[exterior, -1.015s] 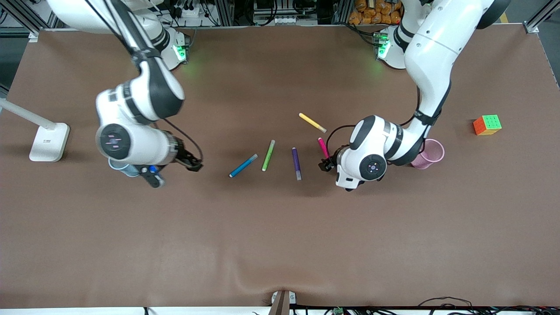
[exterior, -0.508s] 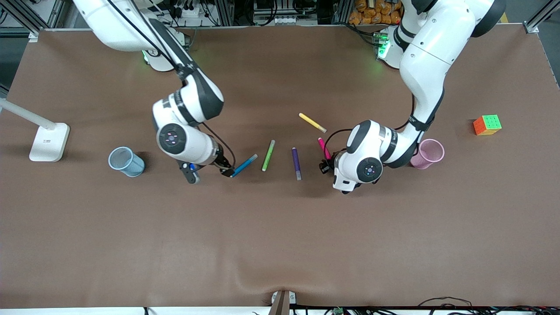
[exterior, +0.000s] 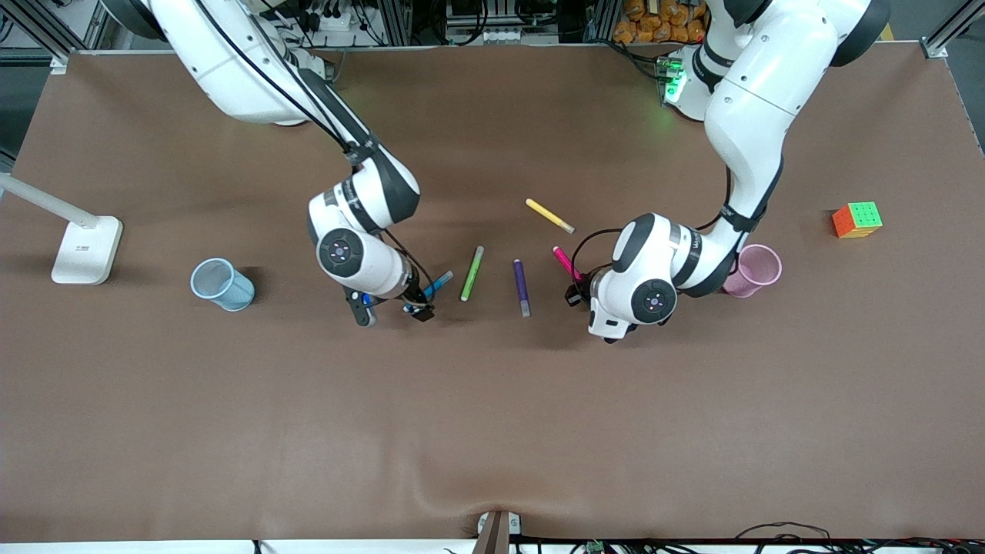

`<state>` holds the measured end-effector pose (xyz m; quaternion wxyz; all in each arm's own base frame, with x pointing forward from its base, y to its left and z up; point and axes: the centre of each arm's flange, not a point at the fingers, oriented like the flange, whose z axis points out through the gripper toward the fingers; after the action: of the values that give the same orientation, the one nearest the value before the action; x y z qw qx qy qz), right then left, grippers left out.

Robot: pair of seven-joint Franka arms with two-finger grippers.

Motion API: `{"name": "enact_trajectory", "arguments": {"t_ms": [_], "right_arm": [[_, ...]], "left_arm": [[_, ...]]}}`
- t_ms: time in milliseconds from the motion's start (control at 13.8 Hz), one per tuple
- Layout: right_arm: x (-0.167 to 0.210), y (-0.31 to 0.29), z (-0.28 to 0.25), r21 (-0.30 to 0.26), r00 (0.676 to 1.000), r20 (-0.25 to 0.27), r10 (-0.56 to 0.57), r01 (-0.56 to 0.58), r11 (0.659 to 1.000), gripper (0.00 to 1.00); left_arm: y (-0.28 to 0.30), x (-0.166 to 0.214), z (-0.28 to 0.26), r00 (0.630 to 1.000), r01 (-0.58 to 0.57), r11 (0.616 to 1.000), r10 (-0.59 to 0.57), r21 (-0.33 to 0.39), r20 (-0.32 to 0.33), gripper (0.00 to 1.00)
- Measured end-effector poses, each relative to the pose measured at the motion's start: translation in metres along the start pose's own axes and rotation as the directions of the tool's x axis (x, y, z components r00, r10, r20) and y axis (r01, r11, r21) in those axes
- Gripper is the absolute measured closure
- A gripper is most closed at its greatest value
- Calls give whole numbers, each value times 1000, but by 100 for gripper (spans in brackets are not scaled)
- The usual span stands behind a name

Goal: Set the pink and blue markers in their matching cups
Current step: 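Grasp the pink marker with the left gripper while the right gripper grasps the blue marker, then carry the pink marker to the pink cup while the right gripper carries the blue marker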

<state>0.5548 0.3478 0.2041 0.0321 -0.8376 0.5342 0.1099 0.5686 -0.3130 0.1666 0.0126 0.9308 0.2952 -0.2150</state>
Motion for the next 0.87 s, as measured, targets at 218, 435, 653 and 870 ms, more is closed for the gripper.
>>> {"name": "enact_trajectory", "arguments": {"t_ms": [218, 435, 653, 870], "right_arm": [[-13, 0, 14, 10, 1000, 1, -9, 9, 1000, 0], [-20, 1, 23, 10, 1000, 6, -17, 17, 1000, 14], [-25, 3, 30, 3, 1000, 12, -23, 23, 1000, 37], [-24, 2, 34, 4, 1000, 13, -22, 22, 1000, 67]], "left_arm": [[-6, 19, -29, 999, 29, 999, -30, -42, -23, 83], [-26, 26, -101, 994, 9, 999, -13, -42, -106, 83], [-51, 6, -175, 966, -44, 996, 62, 75, -252, 83], [-66, -10, -218, 939, -91, 986, 131, 139, -317, 83]]}}
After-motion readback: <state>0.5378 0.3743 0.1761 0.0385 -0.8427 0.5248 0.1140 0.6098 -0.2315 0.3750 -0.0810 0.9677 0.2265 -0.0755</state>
